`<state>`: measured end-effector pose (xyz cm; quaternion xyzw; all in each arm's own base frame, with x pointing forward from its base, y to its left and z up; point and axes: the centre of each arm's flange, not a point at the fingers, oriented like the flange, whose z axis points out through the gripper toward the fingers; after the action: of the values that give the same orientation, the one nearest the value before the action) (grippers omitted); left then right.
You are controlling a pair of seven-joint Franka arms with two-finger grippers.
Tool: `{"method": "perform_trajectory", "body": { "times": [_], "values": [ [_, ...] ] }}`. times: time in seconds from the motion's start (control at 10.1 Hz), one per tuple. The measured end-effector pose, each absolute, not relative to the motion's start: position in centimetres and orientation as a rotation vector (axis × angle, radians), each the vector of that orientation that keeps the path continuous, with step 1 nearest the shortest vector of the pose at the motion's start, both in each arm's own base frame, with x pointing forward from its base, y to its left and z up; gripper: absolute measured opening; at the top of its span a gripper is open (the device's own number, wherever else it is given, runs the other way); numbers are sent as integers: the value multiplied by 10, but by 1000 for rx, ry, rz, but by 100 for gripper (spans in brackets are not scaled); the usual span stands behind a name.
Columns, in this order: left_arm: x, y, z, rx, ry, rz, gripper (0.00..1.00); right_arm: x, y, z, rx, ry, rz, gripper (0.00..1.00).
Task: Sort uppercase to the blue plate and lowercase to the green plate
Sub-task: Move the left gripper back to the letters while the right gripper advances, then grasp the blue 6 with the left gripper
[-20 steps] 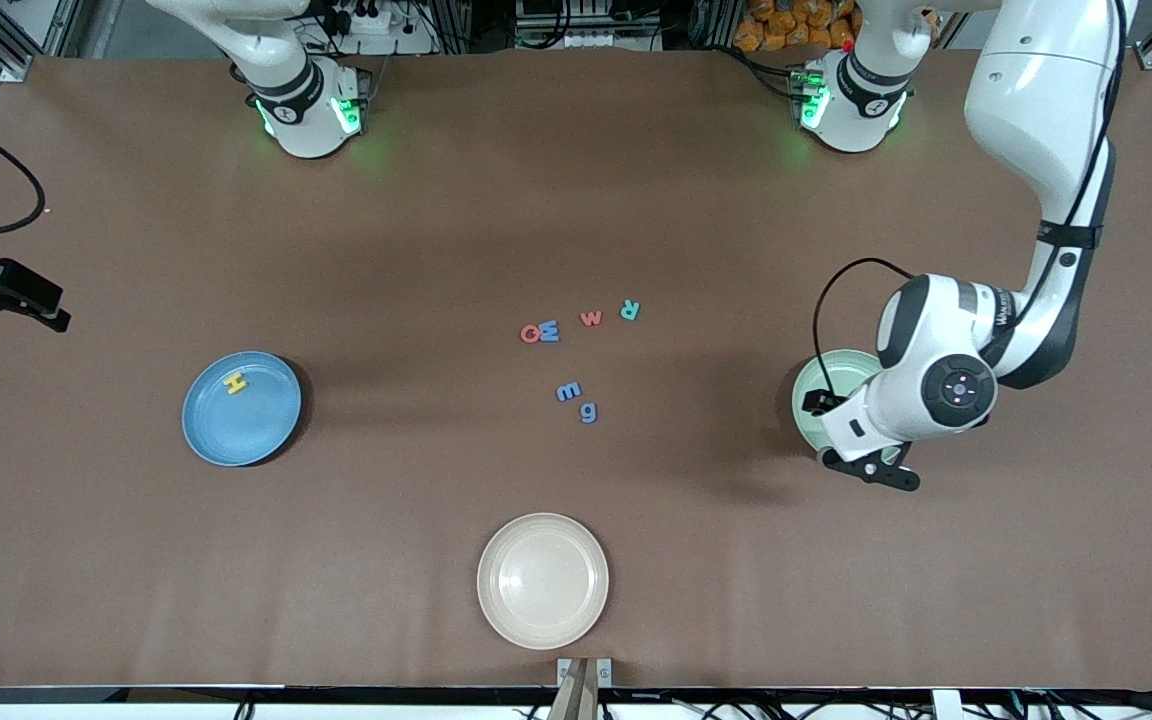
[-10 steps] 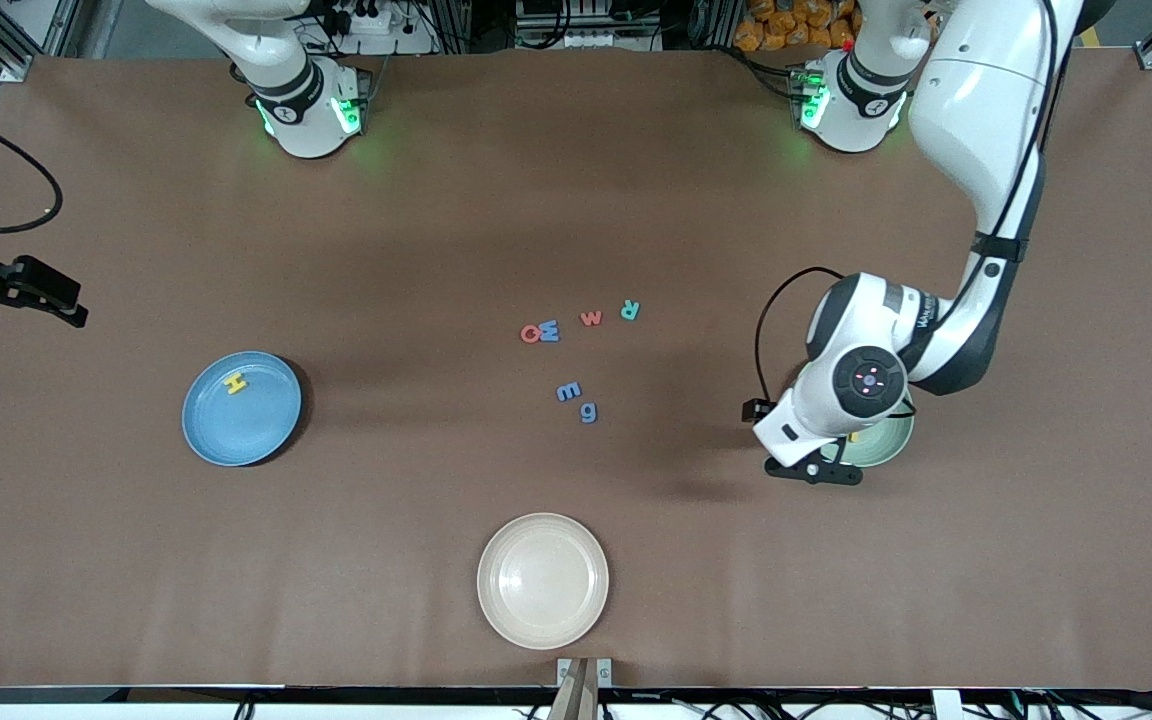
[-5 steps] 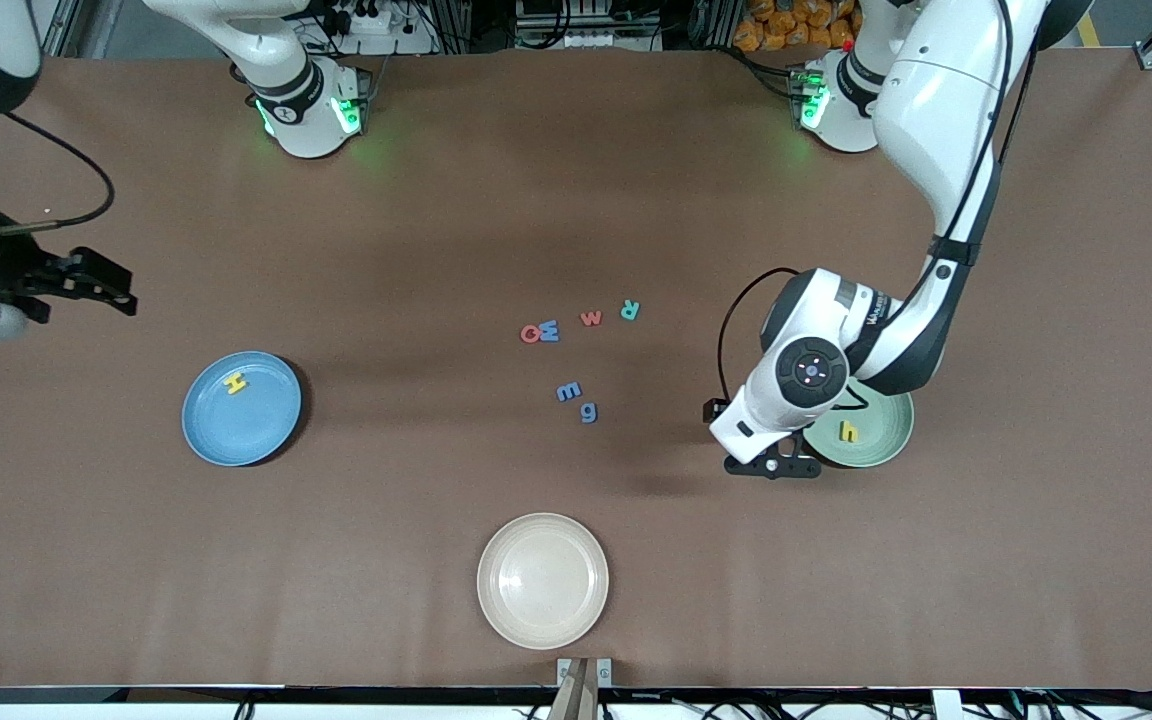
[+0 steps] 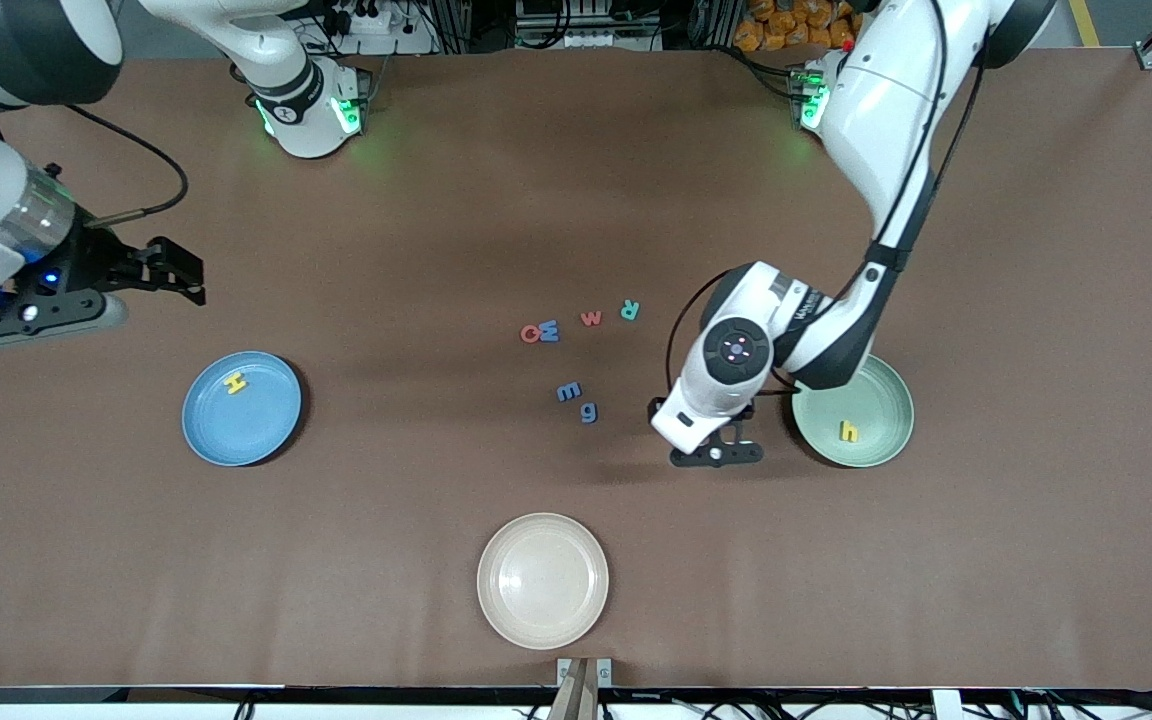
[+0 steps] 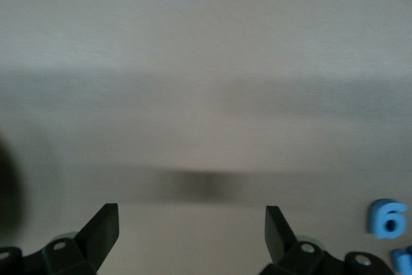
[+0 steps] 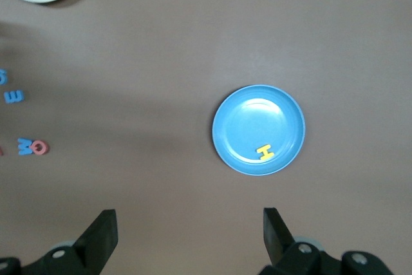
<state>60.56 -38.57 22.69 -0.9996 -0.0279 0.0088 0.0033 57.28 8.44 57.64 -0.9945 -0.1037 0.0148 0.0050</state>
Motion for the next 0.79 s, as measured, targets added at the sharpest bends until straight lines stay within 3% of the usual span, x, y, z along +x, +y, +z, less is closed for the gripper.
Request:
{"method": "perform_trajectory", "body": {
  "times": [0.3,0.79],
  "values": [
    [594,-410,217,-3145,-158,6,100,565,127,566,-3107,-369,78,100],
    [564,-449,201,-3126,-302,44,100,541,266,518,-3128,-362,126,100]
  ]
}}
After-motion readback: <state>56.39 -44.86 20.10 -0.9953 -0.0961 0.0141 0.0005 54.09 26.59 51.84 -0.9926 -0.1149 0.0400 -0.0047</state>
